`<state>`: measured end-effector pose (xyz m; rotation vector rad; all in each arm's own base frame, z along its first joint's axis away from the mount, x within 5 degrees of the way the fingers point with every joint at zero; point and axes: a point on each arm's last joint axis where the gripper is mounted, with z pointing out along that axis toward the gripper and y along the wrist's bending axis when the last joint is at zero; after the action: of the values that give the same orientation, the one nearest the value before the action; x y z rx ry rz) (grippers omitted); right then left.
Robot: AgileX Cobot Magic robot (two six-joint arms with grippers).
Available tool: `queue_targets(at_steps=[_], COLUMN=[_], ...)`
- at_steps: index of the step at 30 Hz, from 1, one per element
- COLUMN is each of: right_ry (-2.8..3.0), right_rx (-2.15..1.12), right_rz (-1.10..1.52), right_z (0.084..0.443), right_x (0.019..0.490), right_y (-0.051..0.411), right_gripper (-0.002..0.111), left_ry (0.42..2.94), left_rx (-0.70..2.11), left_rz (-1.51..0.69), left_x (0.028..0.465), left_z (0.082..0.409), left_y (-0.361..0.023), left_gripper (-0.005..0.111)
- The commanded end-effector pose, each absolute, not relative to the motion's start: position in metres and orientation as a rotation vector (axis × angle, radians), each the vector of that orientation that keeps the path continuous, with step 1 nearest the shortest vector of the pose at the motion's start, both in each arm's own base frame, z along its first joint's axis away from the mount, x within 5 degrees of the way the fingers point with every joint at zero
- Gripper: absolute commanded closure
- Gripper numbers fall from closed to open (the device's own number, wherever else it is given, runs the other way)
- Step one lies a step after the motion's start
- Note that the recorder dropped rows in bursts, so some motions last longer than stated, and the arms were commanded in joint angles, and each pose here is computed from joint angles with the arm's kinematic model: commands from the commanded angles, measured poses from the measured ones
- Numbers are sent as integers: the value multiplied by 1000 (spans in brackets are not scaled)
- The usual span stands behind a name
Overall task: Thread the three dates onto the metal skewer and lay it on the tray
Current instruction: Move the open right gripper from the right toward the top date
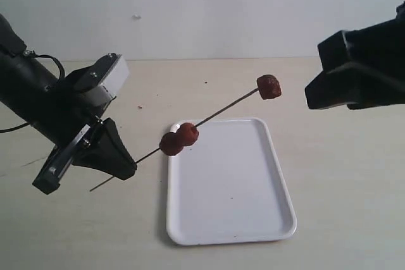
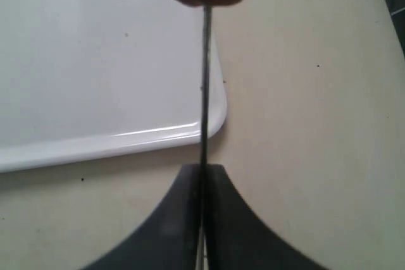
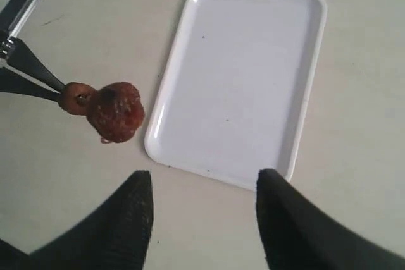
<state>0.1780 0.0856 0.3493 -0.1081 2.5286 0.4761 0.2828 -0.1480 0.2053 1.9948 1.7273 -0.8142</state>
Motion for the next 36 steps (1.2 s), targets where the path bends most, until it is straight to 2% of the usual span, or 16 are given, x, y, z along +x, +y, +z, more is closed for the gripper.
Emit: queue_targets(at_steps=[1,6,8,13,16,18,19,23,24,28,30,34,36], right_ry=[2507,2606,2649,2714,2650,2641,2649,2662,2616,2558,2515,2519,2528], right_rx=[-154,-148,-107,-88,-112,-111,-127,-45,-12,-28,16,123,35], right_rz=[438,270,202,153,-84,-4,34,-118,-134,-291,-371,-271,-268], right_z=[368,368,359,339,346,348,346,336,338,342,348,349,350], right_x=[176,162,159,157,151,146,144,141,143,145,139,129,126], right_y=[78,49,36,32,16,20,22,11,8,-2,-9,-6,-5], right_gripper=[58,61,68,94,106,106,102,66,65,80,81,81,81], left_ry=[1722,1718,1715,1714,1714,1714,1715,1715,1715,1744,1741,1741,1741], left_rx=[1987,1994,1995,1992,1995,1995,1992,1987,1986,1969,1978,1978,1977], left_rz=[-821,-841,-858,-867,-880,-880,-879,-878,-881,-895,-924,-924,-922], left_x=[282,281,280,279,279,279,279,279,279,279,277,277,277], left_z=[207,207,208,208,208,208,208,208,208,209,209,209,209], left_y=[-150,-150,-151,-151,-151,-151,-151,-151,-151,-151,-151,-151,-151], left_gripper=[107,107,107,107,107,107,107,107,107,107,107,107,107])
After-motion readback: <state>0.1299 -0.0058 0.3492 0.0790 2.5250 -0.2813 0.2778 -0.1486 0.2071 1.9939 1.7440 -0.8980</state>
